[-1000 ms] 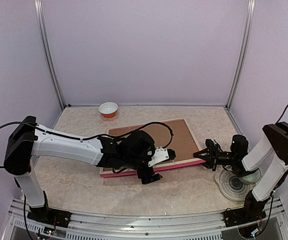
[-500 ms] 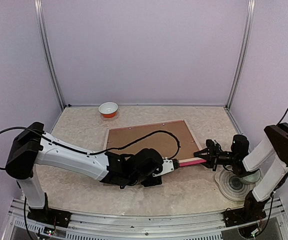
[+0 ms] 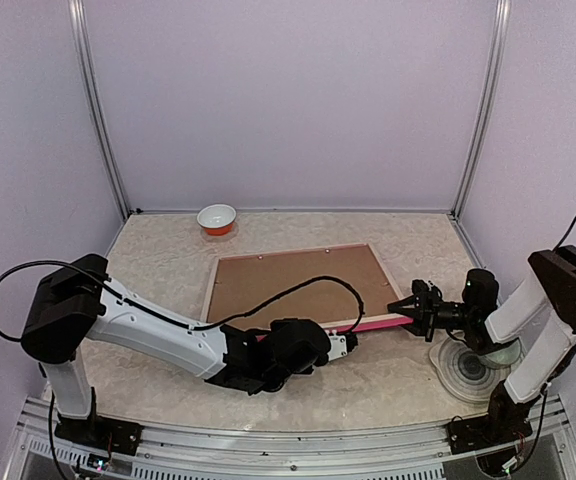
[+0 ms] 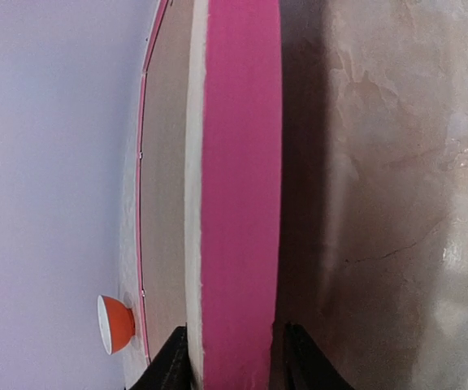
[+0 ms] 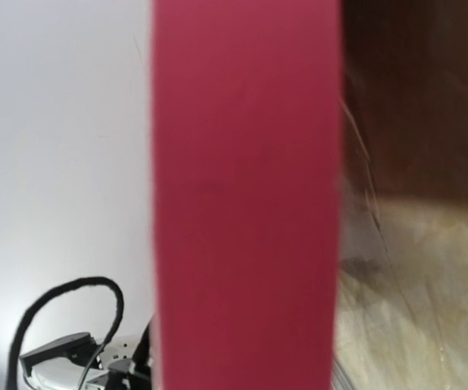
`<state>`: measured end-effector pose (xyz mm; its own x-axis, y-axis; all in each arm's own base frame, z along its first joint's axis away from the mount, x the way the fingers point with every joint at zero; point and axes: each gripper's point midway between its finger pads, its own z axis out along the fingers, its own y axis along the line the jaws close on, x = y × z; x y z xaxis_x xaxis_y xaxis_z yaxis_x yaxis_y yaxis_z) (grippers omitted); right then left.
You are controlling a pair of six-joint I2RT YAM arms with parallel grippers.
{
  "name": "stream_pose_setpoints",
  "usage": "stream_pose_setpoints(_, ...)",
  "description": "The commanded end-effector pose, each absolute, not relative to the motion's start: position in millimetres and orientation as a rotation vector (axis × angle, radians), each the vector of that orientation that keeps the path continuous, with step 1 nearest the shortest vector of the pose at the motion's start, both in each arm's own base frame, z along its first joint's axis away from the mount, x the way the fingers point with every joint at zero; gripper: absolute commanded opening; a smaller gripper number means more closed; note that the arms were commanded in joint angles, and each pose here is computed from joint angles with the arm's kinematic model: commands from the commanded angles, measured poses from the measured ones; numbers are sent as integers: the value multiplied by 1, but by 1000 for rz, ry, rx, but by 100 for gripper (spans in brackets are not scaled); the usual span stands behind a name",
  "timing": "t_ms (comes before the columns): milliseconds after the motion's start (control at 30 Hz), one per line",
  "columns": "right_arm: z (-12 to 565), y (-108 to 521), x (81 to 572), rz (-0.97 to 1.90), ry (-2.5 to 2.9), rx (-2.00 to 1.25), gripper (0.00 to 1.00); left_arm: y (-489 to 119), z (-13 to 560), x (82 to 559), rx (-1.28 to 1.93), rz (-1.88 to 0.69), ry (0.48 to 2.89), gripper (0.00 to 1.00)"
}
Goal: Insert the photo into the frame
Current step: Pass from the right arm to the left, then turn over the photo frame.
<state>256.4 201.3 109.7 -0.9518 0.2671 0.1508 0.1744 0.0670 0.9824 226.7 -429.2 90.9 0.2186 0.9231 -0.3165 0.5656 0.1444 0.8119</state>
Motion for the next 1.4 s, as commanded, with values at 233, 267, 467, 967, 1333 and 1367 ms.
stream_pose_setpoints(233,124,203,256,2060,2199,366,27,-433,105,225,1494,512,1393,11)
stream_pose_setpoints(267,124,203,256,2059,2201,367,30,-433,106,224,1496,511,1391,8)
stream_pose_setpoints(467,122,203,256,2049,2210,361,46,-434,121,225,1466,501,1381,0)
stream_pose_setpoints(967,117,191,274,1626,2365,222,99,-447,195,236,1352,386,1398,0)
stream_pose_setpoints(1333,147,161,280,1198,2360,94,99,-452,236,247,1335,295,1454,0)
stream_pose_setpoints(1367,153,157,281,1160,2350,81,99,-452,238,248,1337,295,1459,0)
